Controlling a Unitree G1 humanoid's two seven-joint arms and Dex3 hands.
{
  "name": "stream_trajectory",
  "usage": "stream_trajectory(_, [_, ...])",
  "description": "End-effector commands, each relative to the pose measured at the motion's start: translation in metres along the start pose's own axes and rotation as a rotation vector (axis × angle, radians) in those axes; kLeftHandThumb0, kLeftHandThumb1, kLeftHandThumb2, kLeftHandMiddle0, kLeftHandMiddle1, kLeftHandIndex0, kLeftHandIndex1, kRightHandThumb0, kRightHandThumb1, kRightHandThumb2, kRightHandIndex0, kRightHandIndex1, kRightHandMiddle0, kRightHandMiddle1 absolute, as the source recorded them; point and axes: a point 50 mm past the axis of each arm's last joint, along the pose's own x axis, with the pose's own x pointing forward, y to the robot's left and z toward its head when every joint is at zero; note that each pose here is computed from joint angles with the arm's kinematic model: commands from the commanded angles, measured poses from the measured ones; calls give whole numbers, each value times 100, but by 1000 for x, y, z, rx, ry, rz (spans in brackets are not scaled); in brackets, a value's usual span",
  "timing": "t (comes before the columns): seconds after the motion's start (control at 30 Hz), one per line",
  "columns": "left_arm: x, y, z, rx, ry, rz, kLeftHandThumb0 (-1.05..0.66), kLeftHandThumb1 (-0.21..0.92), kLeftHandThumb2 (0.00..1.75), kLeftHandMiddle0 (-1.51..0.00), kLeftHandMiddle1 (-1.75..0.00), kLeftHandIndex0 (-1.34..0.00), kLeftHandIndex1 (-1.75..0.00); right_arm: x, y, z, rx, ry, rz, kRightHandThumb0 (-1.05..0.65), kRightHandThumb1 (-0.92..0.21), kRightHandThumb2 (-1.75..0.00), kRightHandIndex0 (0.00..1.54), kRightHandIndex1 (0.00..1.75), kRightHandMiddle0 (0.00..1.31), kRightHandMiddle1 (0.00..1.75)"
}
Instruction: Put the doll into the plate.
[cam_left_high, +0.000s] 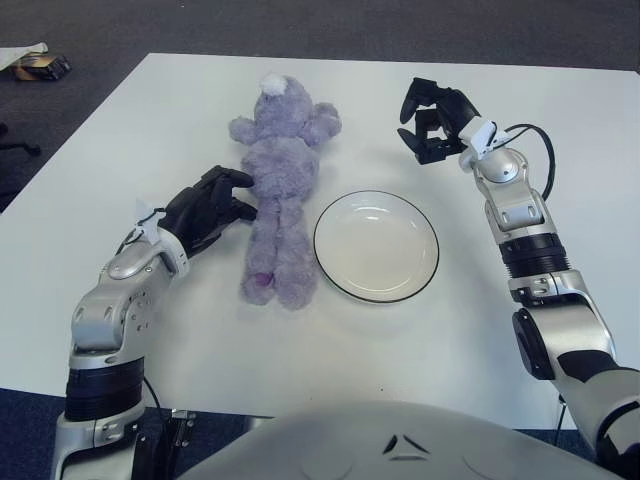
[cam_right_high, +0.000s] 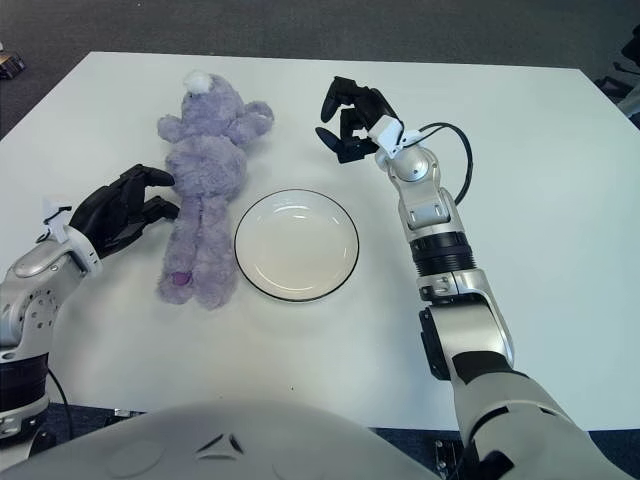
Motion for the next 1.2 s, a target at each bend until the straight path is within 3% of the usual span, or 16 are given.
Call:
stream_trajectory(0.0, [-1, -3, 4, -6, 45, -52, -81, 92, 68, -24, -132, 0, -150, 8, -2, 18, -65, -84, -11, -42, -51, -107, 90, 175, 46, 175])
stream_trajectory(0.23, [-1, -9, 9, -54, 115, -126, -81, 92, 71, -22, -113, 0, -143, 15, 1, 29, -135, -139, -5, -42, -50, -109, 85, 175, 47, 175])
stream_trajectory(0.53, [0, -17, 13, -60, 208, -188, -81, 92, 79, -28, -110, -1, -149, 26, 9, 48, -265, -244, 1, -42, -52, -106, 83, 175, 45, 175])
stream_trajectory(0.57, [0, -17, 13, -56, 213, -189, -81, 92, 80, -28, -110, 0, -148, 26, 10, 49, -274, -253, 2, -27, -41, -118, 78, 175, 46, 170])
stream_trajectory(0.63, [0, -17, 13, -53, 220, -188, -81, 92, 81, -27, -109, 0, -147, 27, 12, 53, -291, -278, 6, -15, -32, -129, 75, 175, 48, 167])
stream_trajectory(0.73, [0, -18, 13, -63, 219, -194, -80, 92, 82, -26, -109, 0, -147, 29, 14, 58, -315, -311, 14, -6, -25, -137, 73, 175, 49, 165])
stream_trajectory(1.17, [3, -20, 11, -87, 207, -227, -77, 92, 86, -24, -106, 0, -153, 35, 21, 67, -396, -380, 61, -1, -22, -142, 71, 175, 46, 168])
